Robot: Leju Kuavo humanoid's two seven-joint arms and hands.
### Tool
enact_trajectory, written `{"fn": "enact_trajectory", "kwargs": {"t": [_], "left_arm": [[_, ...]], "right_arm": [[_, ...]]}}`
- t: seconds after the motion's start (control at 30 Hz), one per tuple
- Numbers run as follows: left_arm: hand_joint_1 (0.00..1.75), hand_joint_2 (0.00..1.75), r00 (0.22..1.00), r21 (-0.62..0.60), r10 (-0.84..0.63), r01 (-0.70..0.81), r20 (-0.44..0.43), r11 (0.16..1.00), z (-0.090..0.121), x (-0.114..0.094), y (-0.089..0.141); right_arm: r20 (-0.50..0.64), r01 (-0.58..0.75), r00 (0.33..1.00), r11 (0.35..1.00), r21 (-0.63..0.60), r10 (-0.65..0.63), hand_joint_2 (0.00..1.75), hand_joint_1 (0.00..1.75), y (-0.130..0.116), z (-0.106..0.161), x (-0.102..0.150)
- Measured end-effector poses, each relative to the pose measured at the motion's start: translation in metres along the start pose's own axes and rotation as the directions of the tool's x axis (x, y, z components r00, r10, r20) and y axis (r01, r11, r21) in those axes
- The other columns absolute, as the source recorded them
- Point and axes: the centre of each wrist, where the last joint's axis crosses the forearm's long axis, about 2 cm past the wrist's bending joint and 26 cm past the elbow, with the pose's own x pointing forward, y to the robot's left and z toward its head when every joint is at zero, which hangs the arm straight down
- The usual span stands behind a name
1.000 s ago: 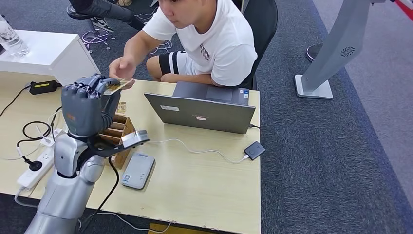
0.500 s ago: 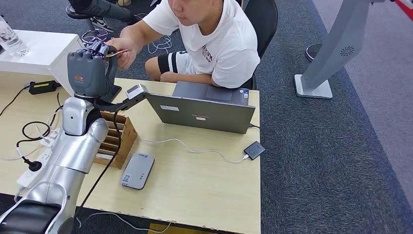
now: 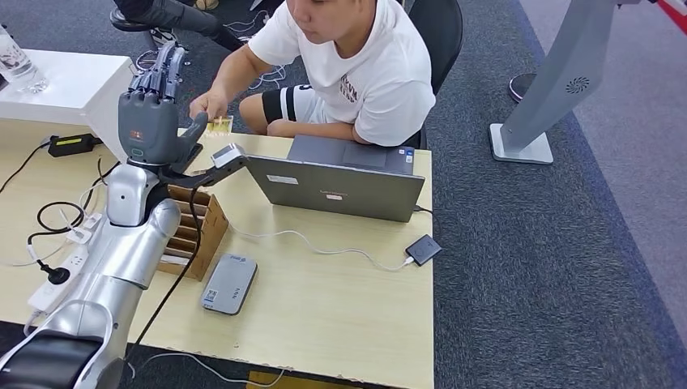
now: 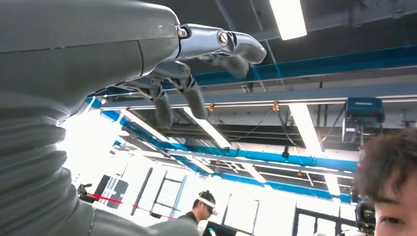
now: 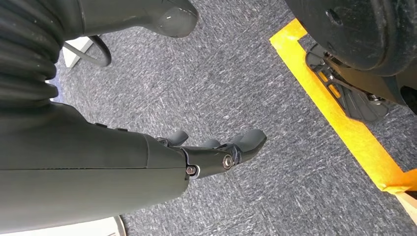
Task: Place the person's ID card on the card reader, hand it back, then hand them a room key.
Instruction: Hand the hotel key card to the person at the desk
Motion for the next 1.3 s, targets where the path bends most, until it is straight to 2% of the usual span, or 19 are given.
{"fn": "enact_trajectory", "kwargs": {"t": [0.1,0.23,0.37,0.53,0.6,0.67,0.73,0.83,0.97,1.13,1.3], "left_arm": [[0.0,1.75,0.999,0.003,0.033,-0.033,0.028,0.999,0.014,-0.003,0.0],[0.0,1.75,0.99,0.037,0.121,-0.124,0.072,0.992,0.055,-0.002,0.005],[0.0,1.75,0.979,0.063,0.173,-0.18,0.103,0.982,0.117,0.003,0.023],[0.0,1.75,0.986,0.004,0.16,-0.16,0.054,0.987,0.213,0.003,0.063],[0.0,1.75,0.99,-0.023,0.139,-0.139,0.033,0.99,0.237,0.001,0.078],[0.0,1.75,0.992,-0.082,0.126,-0.125,0.003,0.989,0.25,0.0,0.089],[0.0,1.75,0.992,-0.239,0.11,-0.122,-0.063,0.963,0.26,-0.005,0.095],[0.0,1.75,0.989,-0.48,0.033,-0.098,-0.141,0.872,0.269,-0.02,0.099],[0.0,1.75,0.983,-0.681,-0.133,0.012,-0.125,0.733,0.266,-0.045,0.097],[0.0,1.75,0.97,-0.778,-0.234,0.094,-0.07,0.622,0.246,-0.08,0.082],[0.0,1.75,0.971,-0.784,-0.236,0.118,-0.038,0.61,0.218,-0.091,0.063]], "right_arm": [[0.003,0.004,1.0,1.0,-0.001,-0.004,1.75,0.0,0.002,0.0,-0.001],[0.002,0.023,1.0,1.0,-0.007,-0.023,1.75,0.0,0.009,0.001,-0.007],[-0.004,0.063,0.998,0.998,-0.012,-0.063,1.75,0.0,0.017,0.002,-0.013],[-0.031,0.127,0.991,0.991,-0.041,-0.128,1.75,0.0,0.028,0.005,-0.023],[-0.038,0.141,0.989,0.989,-0.047,-0.142,1.75,0.0,0.03,0.005,-0.025],[-0.043,0.153,0.987,0.987,-0.045,-0.155,1.75,0.0,0.031,0.006,-0.026],[-0.046,0.172,0.984,0.984,-0.038,-0.174,1.75,0.0,0.032,0.006,-0.027],[-0.049,0.189,0.981,0.982,-0.028,-0.19,1.75,0.0,0.033,0.006,-0.029],[-0.055,0.195,0.979,0.981,-0.015,-0.195,1.75,0.0,0.035,0.007,-0.03],[-0.045,0.194,0.98,0.981,0.003,-0.194,1.75,0.0,0.034,0.007,-0.029],[-0.052,0.191,0.98,0.982,-0.002,-0.191,1.75,0.0,0.03,0.006,-0.026]]}}
